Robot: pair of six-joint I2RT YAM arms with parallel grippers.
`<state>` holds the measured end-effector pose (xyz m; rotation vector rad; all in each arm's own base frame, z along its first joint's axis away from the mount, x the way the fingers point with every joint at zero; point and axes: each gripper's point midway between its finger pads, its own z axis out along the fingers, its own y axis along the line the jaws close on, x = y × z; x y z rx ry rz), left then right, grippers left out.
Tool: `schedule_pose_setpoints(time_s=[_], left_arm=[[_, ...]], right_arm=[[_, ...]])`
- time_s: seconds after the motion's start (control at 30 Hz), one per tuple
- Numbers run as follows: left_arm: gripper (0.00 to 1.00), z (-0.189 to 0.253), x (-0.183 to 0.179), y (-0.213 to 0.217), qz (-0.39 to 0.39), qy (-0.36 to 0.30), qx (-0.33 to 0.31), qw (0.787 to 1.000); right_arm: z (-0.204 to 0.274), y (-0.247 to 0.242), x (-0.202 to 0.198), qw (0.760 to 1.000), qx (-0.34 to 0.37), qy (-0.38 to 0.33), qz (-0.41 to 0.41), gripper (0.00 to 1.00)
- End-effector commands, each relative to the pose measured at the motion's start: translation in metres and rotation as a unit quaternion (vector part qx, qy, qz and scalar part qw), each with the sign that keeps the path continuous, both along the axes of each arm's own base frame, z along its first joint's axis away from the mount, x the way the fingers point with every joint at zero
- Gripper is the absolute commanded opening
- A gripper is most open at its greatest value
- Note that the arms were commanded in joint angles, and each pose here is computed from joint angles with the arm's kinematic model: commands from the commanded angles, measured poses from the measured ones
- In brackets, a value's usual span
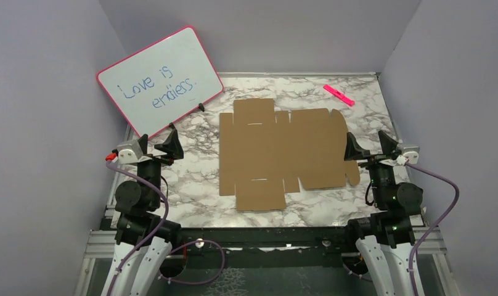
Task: Fold the paper box
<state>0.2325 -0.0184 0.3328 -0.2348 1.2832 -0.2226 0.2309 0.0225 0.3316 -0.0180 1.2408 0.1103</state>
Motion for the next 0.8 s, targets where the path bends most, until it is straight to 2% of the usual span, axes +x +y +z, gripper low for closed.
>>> schedule_pose_setpoints(time_s=[0.0,0.43,0.77], left_arm=[[0.99,0.001,0.003,-0.005,-0.011,-0.004,0.005,1.0],[0.99,-0.025,0.013,-0.007,-0.01,0.056,-0.012,0.998],[0.99,-0.065,0.016,-0.029,-0.062,0.151,-0.01,0.987]], right_arm=[[0.007,-0.001,-0.002,1.0,0.009,-0.017,-0.003,1.0],[0.005,0.002,-0.002,1.0,0.011,0.008,0.006,1.0],[-0.006,0.033,0.015,0.99,-0.001,0.116,0.085,1.0]])
